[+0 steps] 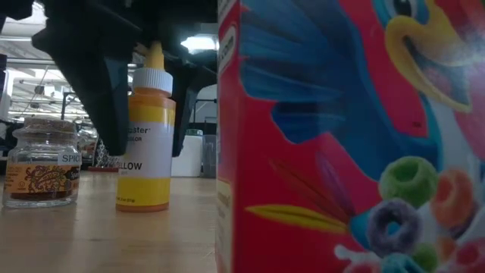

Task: Pick & Place Kitchen Items
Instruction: Put the left yellow food coloring bottle into the middle black transparent bin

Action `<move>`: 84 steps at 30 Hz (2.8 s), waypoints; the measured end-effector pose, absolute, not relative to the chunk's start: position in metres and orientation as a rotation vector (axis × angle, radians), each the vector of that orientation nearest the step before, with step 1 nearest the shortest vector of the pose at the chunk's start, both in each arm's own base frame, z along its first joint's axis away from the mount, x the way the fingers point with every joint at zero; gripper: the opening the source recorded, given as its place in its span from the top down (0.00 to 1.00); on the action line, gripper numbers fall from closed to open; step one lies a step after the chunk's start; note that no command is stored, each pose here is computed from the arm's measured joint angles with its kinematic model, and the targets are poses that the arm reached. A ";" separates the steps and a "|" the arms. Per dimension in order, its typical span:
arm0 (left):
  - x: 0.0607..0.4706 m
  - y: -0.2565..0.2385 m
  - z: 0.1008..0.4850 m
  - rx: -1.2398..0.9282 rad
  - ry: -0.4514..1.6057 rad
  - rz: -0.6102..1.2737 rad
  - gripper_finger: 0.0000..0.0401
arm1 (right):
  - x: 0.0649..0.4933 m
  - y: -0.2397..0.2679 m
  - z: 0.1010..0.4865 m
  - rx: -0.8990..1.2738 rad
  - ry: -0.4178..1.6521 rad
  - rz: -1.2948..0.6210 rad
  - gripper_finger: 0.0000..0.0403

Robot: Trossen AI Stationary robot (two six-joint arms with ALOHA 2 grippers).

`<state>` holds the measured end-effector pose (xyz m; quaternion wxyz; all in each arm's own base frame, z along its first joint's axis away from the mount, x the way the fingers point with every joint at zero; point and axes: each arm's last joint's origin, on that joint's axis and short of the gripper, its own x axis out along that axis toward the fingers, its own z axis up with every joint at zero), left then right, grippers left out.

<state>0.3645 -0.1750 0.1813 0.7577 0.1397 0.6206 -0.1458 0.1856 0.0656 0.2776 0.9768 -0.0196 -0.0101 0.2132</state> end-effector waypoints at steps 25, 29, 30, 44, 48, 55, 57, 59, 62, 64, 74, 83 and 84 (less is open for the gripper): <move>0.367 -0.170 0.233 0.487 1.380 -0.307 0.66 | 0.186 0.066 0.277 -0.040 -0.018 0.430 0.29; 0.372 -0.151 0.267 0.568 1.393 -0.268 0.66 | 0.186 0.065 0.277 -0.032 -0.016 0.402 0.29; 0.374 -0.143 0.275 0.573 1.391 -0.248 0.66 | 0.186 0.065 0.277 -0.024 -0.014 0.390 0.29; 0.383 0.078 0.325 0.156 1.449 0.099 0.66 | 0.186 0.064 0.276 -0.016 0.006 0.381 0.29; 0.378 0.133 0.317 0.024 1.383 0.217 0.66 | 0.186 0.064 0.275 -0.018 0.012 0.381 0.29; 0.372 0.167 0.289 -0.145 1.344 0.276 0.66 | 0.185 0.066 0.273 -0.034 0.035 0.431 0.29; 0.373 0.168 0.277 -0.133 1.358 0.295 0.66 | 0.184 0.068 0.273 -0.038 0.032 0.471 0.29; 0.372 0.169 0.267 -0.143 1.377 0.308 0.66 | 0.183 0.071 0.273 -0.038 0.030 0.491 0.29; 0.373 0.174 0.259 -0.153 1.349 0.335 0.66 | 0.182 0.074 0.273 -0.038 0.028 0.506 0.29; 0.373 0.176 0.252 -0.169 1.338 0.356 0.66 | 0.182 0.075 0.273 -0.038 0.027 0.513 0.29; 0.362 0.185 0.209 -0.217 1.372 0.449 0.66 | 0.179 0.082 0.276 -0.035 0.000 0.537 0.29; 0.357 0.192 0.195 -0.230 1.348 0.448 0.66 | 0.179 0.082 0.276 -0.053 -0.008 0.509 0.29; 0.357 0.192 0.195 -0.231 1.347 0.448 0.66 | 0.179 0.082 0.276 -0.059 -0.010 0.508 0.29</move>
